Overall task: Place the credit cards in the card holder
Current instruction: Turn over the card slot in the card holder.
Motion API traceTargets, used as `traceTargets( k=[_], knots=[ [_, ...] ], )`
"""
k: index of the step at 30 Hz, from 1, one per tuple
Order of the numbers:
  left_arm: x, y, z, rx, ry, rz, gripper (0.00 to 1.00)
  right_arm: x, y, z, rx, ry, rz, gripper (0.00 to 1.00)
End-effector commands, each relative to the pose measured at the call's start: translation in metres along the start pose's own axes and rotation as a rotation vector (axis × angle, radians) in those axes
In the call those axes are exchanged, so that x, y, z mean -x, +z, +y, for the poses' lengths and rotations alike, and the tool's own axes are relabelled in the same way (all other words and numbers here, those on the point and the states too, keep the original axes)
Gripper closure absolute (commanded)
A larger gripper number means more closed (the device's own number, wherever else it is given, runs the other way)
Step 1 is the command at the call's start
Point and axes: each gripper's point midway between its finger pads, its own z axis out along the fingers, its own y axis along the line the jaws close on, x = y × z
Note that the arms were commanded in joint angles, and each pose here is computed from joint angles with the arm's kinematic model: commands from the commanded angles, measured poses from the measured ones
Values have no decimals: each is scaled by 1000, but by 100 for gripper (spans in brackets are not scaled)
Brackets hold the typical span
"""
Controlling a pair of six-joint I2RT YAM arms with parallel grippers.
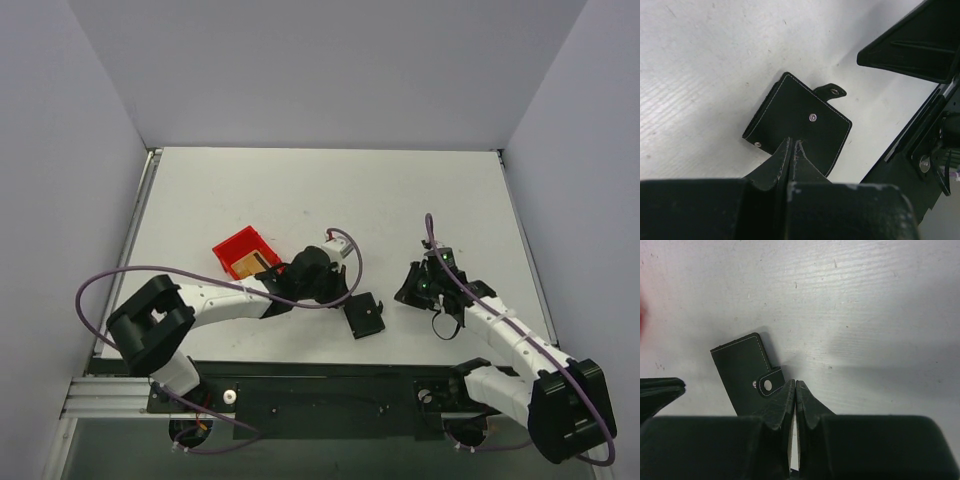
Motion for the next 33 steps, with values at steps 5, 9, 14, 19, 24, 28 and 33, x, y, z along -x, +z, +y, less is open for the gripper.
traceTargets(
  k=[5,9,14,19,24,28,33],
  knots=[
    [-13,25,-21,-96,5,32,100,-6,11,12,72,-1,69,100],
    [-21,32,-21,-99,-10,52,100,-9,17,22,127,9,98,100],
    [-19,33,-24,-110,-15,46,100,-9,20,28,158,12,109,100],
    [-21,39,-25,-117,-16,60,100,-12,17,32,186,7,129,100],
    [-27,41,-24,-120,-21,80,100,-18,9,32,187,-6,167,92],
    [-28,42,-25,-131,-22,84,100,-21,5,32,191,-10,182,88],
    [-30,43,-30,-144,-18,92,100,-23,4,38,222,-5,204,88]
  ],
)
